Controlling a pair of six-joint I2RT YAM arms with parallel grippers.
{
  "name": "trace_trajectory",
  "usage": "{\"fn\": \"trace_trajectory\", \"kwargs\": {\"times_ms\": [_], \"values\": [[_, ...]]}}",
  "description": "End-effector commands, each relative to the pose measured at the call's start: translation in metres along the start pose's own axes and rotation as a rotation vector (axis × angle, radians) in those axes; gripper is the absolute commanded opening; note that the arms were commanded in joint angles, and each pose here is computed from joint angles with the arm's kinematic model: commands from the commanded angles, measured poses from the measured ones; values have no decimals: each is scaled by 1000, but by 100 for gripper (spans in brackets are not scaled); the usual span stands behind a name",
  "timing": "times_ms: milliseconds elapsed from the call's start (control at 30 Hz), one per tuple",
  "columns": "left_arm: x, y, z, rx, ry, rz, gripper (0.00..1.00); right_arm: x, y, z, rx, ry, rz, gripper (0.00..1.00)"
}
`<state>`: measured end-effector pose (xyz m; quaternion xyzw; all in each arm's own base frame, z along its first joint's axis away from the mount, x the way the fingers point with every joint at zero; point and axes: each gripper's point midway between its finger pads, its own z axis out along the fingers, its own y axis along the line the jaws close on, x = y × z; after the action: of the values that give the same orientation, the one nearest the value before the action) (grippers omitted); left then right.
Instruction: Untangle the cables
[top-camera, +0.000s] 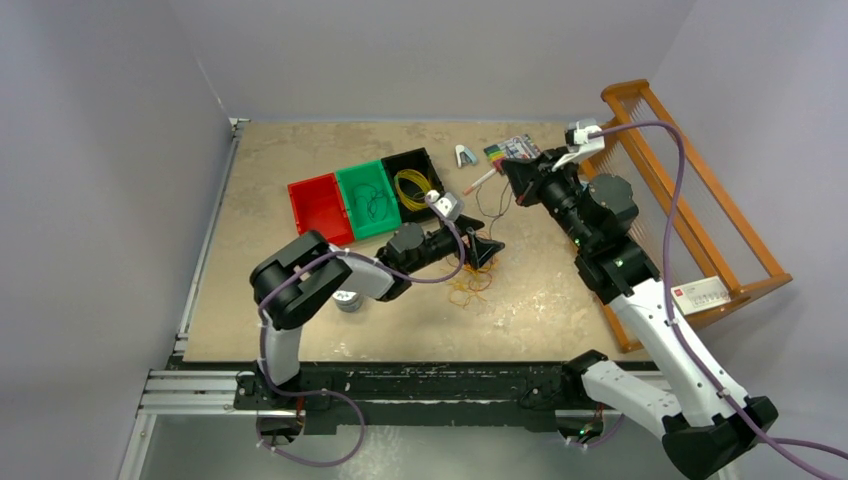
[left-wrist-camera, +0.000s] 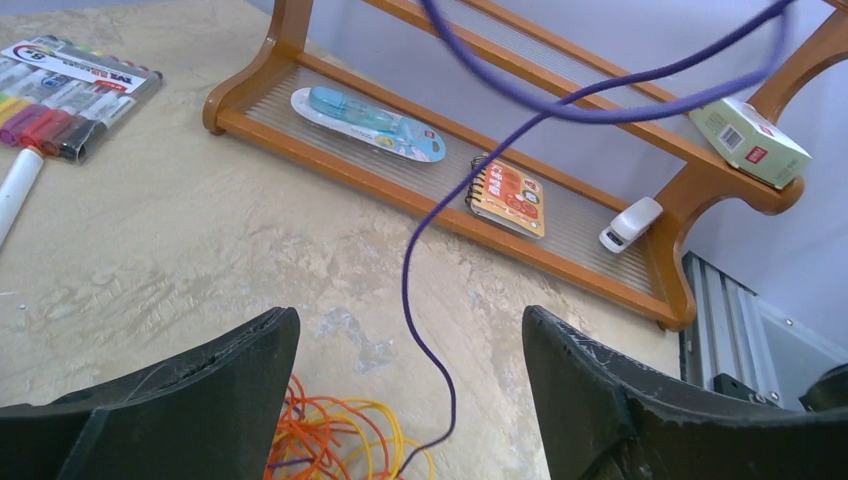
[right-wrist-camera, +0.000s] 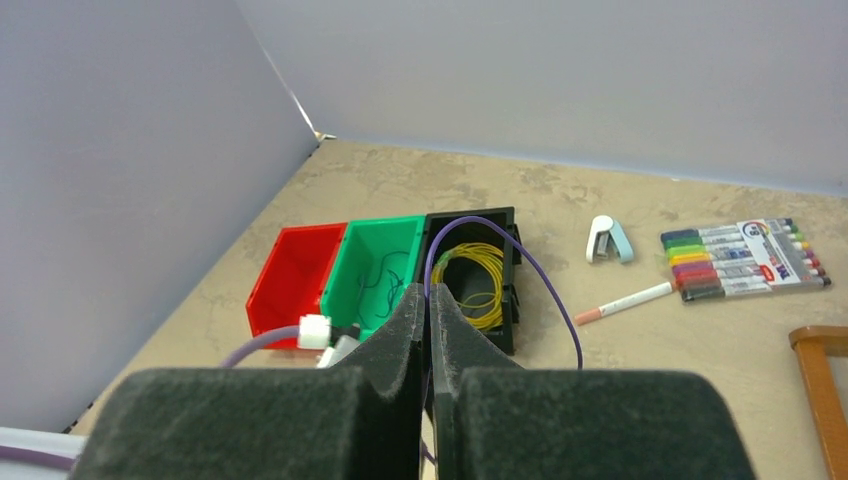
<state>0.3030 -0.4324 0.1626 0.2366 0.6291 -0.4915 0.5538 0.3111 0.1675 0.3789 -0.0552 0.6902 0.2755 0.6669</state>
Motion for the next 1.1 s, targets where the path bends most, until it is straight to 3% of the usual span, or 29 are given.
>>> {"fn": "trace_trajectory", "kwargs": {"times_ms": [0, 533, 1067], "values": [[-24, -7, 20, 35, -123, -19, 78, -48, 21, -4, -71, -129, -1, 0], [66, 7, 28, -2, 59, -32, 40, -142, 45, -22, -110, -353, -88, 0], [87, 16, 10, -47, 111, -18, 38, -213, 51, -65, -65, -576, -156, 0]]}}
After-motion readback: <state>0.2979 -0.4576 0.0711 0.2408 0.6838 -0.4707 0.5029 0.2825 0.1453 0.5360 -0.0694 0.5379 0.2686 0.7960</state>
